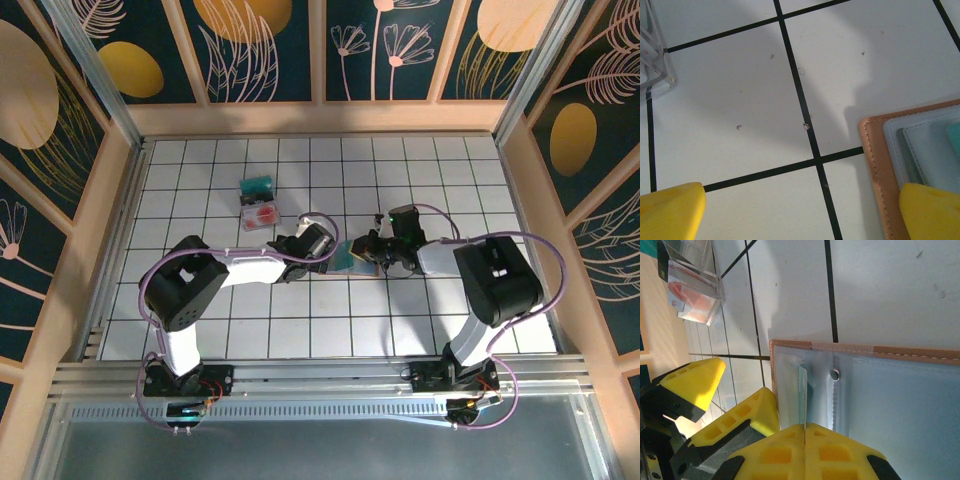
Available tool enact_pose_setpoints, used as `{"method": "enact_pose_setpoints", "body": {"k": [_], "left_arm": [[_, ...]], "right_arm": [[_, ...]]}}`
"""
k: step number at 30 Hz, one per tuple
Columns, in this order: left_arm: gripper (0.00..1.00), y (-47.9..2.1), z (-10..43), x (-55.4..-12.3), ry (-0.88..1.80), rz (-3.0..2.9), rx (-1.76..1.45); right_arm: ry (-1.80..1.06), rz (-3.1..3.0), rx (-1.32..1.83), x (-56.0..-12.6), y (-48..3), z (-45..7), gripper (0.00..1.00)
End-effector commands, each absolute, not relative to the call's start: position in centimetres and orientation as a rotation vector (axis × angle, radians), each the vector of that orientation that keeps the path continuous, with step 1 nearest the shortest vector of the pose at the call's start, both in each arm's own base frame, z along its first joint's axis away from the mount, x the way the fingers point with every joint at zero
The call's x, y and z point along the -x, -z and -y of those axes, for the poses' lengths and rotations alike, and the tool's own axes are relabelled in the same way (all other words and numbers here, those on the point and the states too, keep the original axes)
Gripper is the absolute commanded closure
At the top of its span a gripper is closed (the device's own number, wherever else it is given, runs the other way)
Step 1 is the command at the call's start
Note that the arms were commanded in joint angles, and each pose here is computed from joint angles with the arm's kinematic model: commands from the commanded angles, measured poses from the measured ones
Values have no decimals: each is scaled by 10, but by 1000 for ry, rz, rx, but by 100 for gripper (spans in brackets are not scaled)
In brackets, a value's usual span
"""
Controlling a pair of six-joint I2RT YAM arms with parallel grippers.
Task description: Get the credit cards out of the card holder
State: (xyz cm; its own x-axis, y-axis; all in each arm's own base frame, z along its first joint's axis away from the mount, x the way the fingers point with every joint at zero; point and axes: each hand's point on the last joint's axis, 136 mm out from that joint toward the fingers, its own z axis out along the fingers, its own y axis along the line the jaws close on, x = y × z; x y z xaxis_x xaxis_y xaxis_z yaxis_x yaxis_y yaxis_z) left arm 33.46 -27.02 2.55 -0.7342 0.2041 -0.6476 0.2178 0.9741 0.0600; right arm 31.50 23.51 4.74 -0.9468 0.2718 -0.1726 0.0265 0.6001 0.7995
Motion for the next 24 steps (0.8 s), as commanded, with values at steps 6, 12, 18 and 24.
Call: {"method": "enact_pose_setpoints", "body": {"k": [6,12,18,24], "left_arm": [[1,3,249,-317,-87,-2500,-336],[1,3,248,-317,-87,-2500,-331],[1,-1,249,-318,-81,-2493,-327],[1,-8,250,-319,-69,-2482,-322]], "right_arm": [[-1139,-2546,-268,-323,-52,-215,100],[-1089,-2534,-278,-324,-56,-204,100],[-1034,-2512,-284,-327,-63,-192,100],[-998,-2468,-271,-329,-75,-183,100]]}}
